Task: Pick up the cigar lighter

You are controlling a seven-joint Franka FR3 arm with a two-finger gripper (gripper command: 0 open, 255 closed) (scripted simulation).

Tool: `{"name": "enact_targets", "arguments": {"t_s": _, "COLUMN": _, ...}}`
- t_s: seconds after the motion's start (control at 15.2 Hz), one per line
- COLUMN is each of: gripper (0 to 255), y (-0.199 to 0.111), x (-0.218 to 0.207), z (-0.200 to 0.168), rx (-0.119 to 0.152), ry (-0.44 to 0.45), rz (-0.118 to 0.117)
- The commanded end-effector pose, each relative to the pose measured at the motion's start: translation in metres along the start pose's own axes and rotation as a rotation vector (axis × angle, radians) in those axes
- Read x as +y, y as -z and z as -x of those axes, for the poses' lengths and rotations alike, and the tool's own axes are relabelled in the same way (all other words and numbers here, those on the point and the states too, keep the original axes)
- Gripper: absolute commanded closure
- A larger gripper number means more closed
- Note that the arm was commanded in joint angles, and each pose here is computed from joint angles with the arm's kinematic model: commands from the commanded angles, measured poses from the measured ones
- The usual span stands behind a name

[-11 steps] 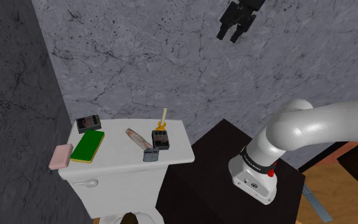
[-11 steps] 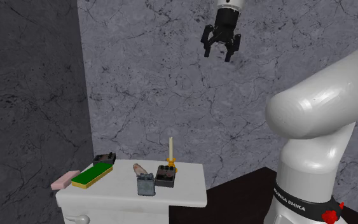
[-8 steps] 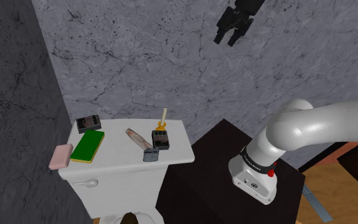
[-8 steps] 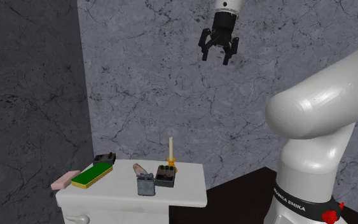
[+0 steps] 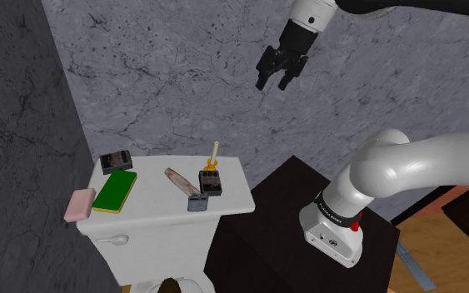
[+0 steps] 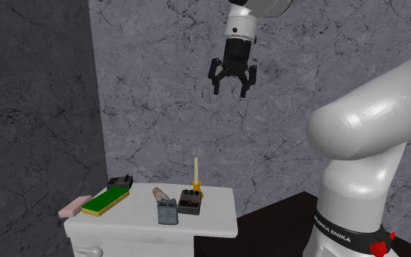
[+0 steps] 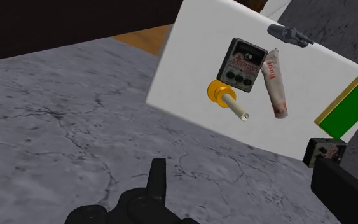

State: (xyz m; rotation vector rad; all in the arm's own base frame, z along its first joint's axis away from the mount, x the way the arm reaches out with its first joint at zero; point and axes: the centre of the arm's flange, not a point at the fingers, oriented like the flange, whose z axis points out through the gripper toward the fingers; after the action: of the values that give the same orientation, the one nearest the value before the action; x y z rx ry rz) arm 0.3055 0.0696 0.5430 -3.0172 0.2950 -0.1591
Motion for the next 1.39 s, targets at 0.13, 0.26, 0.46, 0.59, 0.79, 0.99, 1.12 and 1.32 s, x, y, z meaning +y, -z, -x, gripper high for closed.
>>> {"name": "enact_targets", "arguments": {"t_s": 0.13, "gripper": 0, "y": -0.044, "x": -0.028, "z": 0.011, "rx": -0.017, "ry": -0.031, "rz": 0.015}}
{"name": "enact_targets", "arguments": {"t_s": 0.26, "gripper": 0, "y": -0.066, "x": -0.043, "z": 0.016, "rx": -0.026, "ry": -0.046, "rz": 0.023}}
{"name": "enact_targets", "arguments": {"t_s": 0.46, "gripper": 0, "y": -0.098, "x": -0.065, "z": 0.023, "rx": -0.039, "ry": -0.068, "rz": 0.034}}
{"name": "enact_targets", "arguments": {"t_s": 0.59, "gripper": 0, "y": -0.12, "x": -0.08, "z": 0.028, "rx": -0.048, "ry": -0.083, "rz": 0.042}}
{"name": "enact_targets", "arguments": {"t_s": 0.79, "gripper": 0, "y": -0.153, "x": -0.102, "z": 0.035, "rx": -0.061, "ry": -0.105, "rz": 0.053}}
{"name": "enact_targets", "arguments": {"t_s": 0.99, "gripper": 0, "y": -0.186, "x": -0.124, "z": 0.042, "rx": -0.075, "ry": -0.127, "rz": 0.065}}
{"name": "enact_targets", "arguments": {"t_s": 1.12, "gripper": 0, "y": -0.208, "x": -0.138, "z": 0.047, "rx": -0.084, "ry": -0.142, "rz": 0.073}}
{"name": "enact_targets", "arguments": {"t_s": 1.32, "gripper": 0, "y": -0.241, "x": -0.159, "z": 0.054, "rx": -0.097, "ry": -0.164, "rz": 0.084}}
